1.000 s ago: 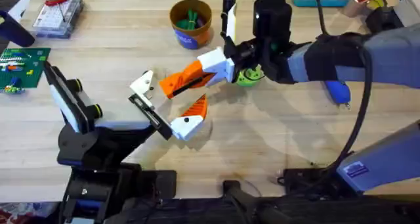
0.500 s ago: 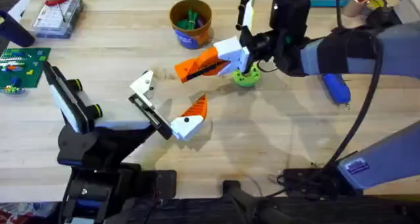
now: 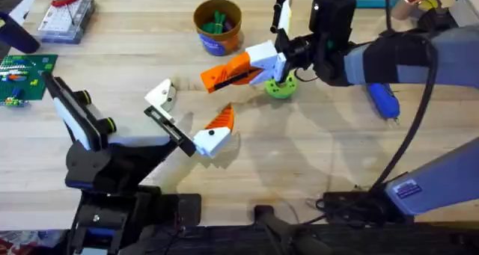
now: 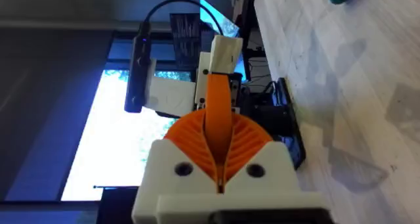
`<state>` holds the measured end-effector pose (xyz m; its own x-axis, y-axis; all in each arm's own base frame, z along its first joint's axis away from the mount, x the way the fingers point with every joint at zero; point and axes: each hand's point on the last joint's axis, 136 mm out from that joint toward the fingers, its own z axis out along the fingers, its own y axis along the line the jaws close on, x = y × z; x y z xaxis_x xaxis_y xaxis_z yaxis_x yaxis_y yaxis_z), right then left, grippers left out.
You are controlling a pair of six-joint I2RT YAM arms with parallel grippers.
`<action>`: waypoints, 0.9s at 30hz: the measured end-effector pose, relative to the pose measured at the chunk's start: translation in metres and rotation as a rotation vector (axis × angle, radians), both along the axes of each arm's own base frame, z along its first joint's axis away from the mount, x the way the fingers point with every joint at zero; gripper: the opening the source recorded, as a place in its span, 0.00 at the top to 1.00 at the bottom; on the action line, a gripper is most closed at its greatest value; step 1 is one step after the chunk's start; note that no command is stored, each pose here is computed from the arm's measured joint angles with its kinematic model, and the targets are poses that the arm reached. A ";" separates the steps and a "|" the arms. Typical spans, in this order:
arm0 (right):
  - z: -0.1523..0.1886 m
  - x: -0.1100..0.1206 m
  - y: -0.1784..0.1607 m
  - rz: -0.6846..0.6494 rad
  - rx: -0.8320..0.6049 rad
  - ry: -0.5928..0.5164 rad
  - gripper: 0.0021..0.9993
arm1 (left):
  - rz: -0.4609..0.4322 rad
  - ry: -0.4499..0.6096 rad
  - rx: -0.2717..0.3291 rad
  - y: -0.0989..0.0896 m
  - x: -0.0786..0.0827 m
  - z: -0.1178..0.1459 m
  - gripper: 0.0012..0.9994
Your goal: Pick up the gripper from the table and insert it into the empty holder that is missing its gripper. Then pick up a screw, insert it into the mounting hole, and use the screwdriver to tighten it. Finally, clean up the table by picking up the vegetable and placing it into the bucket.
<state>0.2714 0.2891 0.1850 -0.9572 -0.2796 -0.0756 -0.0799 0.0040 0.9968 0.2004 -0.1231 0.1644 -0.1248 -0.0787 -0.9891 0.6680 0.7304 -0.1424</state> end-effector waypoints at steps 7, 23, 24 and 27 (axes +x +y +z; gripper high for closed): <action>0.000 0.000 0.000 0.000 -0.001 0.003 0.98 | -0.134 -0.008 0.007 -0.016 -0.017 0.000 0.01; 0.000 0.000 0.000 0.000 -0.002 0.006 0.98 | -0.324 -0.105 0.086 -0.034 -0.043 -0.002 0.01; 0.000 0.000 0.000 0.000 -0.002 0.007 0.98 | -0.324 -0.105 0.086 -0.034 -0.043 -0.002 0.01; -0.005 -0.003 -0.002 -0.001 -0.005 0.014 0.98 | -0.324 -0.106 0.087 -0.034 -0.043 -0.002 0.01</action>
